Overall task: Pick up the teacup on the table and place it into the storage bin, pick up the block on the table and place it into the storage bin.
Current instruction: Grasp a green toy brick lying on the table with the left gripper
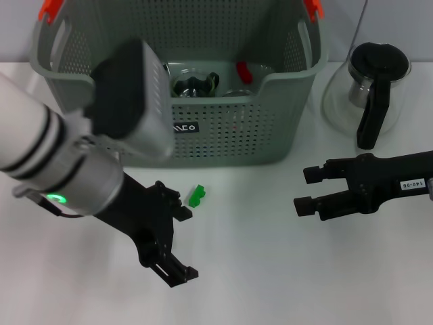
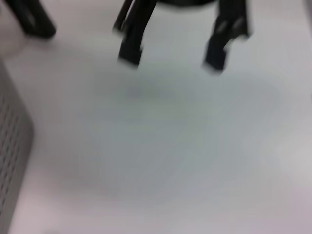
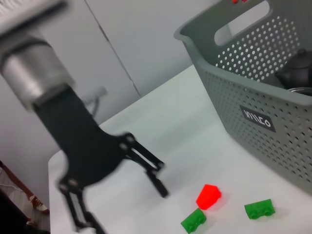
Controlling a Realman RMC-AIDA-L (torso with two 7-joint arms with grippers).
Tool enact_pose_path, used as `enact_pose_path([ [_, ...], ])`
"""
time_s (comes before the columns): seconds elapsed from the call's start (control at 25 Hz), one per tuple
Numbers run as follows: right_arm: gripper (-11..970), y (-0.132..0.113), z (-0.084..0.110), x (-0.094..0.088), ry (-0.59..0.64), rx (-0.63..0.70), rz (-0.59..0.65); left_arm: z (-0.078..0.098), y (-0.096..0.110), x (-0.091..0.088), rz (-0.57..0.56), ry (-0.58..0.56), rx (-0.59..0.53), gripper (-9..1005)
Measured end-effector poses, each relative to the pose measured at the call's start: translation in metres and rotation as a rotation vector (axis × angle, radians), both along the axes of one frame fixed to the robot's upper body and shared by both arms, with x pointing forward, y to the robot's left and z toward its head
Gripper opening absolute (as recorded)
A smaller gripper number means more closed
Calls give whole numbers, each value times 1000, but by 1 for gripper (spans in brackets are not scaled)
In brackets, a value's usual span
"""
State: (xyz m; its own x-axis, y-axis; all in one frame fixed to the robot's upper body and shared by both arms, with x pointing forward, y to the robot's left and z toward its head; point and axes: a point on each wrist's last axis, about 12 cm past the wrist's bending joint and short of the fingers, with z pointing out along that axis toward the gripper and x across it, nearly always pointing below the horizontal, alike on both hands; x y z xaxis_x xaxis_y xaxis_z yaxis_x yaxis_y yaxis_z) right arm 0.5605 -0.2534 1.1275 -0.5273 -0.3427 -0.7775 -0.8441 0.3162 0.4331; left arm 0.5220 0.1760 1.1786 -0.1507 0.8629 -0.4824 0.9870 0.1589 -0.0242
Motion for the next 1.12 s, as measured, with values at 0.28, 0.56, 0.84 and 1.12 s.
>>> enact_pose_path([
  [0.28,946,3,-1,-1,4,6,3,-37,-16,17,16,-42,123,949],
  [0.56,947,3,-4,-3,10,8,-3,-55,-14,29,15,-64,192,948],
  [0.84,947,3,-5,-3,9,10,-10,-62,-13,33,3,-69,222,947],
  [1.12,946,3,-6,-3,7,7,-14,-65,-13,32,-10,-60,236,899],
])
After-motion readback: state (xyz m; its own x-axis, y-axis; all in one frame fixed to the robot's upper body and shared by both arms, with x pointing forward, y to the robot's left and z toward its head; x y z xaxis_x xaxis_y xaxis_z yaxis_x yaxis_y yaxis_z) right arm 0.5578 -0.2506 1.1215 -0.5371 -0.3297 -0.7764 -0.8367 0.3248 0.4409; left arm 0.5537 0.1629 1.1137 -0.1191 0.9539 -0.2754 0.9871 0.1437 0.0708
